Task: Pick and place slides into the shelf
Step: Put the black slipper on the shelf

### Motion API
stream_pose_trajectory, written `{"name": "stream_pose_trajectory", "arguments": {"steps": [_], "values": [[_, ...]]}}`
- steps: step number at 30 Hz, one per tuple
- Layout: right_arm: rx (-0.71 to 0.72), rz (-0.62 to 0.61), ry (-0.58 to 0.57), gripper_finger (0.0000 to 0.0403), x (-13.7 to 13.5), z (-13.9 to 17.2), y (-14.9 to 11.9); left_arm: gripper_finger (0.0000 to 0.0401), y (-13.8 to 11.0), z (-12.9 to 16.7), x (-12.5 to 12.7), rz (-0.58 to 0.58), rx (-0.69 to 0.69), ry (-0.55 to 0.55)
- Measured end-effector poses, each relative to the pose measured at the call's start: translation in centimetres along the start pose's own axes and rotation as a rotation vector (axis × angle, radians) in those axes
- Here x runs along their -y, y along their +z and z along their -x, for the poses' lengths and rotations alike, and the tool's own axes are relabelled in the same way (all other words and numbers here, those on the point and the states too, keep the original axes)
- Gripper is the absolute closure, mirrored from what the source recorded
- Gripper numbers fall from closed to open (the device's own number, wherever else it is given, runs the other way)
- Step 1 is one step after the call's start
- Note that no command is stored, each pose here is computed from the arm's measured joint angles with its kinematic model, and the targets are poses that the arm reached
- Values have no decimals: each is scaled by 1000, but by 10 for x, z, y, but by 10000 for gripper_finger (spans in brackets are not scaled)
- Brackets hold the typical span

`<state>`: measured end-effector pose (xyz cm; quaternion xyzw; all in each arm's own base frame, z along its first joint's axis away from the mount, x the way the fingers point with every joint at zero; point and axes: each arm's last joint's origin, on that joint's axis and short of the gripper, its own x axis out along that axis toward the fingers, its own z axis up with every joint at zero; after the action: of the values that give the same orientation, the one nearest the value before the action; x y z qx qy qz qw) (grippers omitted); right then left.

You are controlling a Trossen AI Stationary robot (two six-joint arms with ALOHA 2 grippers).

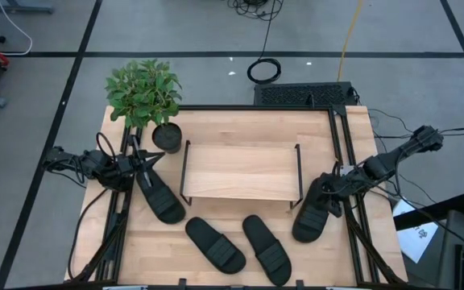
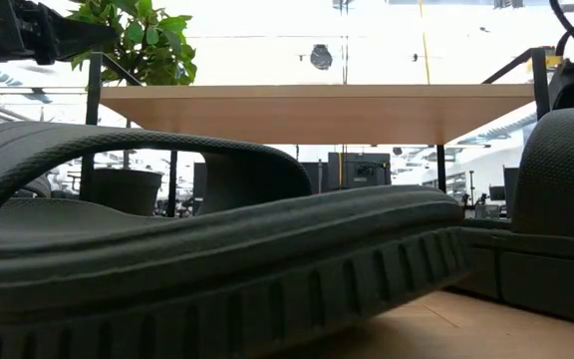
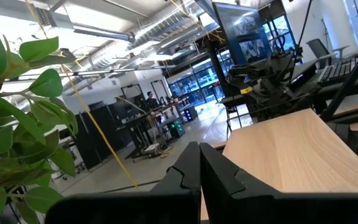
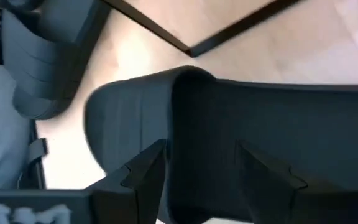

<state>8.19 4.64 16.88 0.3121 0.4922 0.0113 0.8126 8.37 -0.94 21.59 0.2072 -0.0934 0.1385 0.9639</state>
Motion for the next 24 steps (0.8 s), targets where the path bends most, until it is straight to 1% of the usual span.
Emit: {"name": "stream_pose_trajectory", "arguments": {"steps": [3,7,10,16,20,22,24], "values": [[-16,14,61,221,-4,-1,1,400,0,0,0,-1,0,0],[-59,-31,84,221,-5,-3,0,400,0,0,0,-15,-5,-3],[-51,-32,107,221,-9,-6,3,400,-1,0,0,-16,-7,-4],[-87,-42,122,221,-4,-26,-1,400,-1,0,0,-15,-7,-4],[-75,-41,214,221,0,-40,-4,400,-1,0,0,-13,-7,-5],[-52,-39,257,222,1,-44,-5,400,-1,0,0,-13,-7,-5],[-61,-22,288,225,1,-47,-6,400,-1,0,0,-13,-7,-5]]}}
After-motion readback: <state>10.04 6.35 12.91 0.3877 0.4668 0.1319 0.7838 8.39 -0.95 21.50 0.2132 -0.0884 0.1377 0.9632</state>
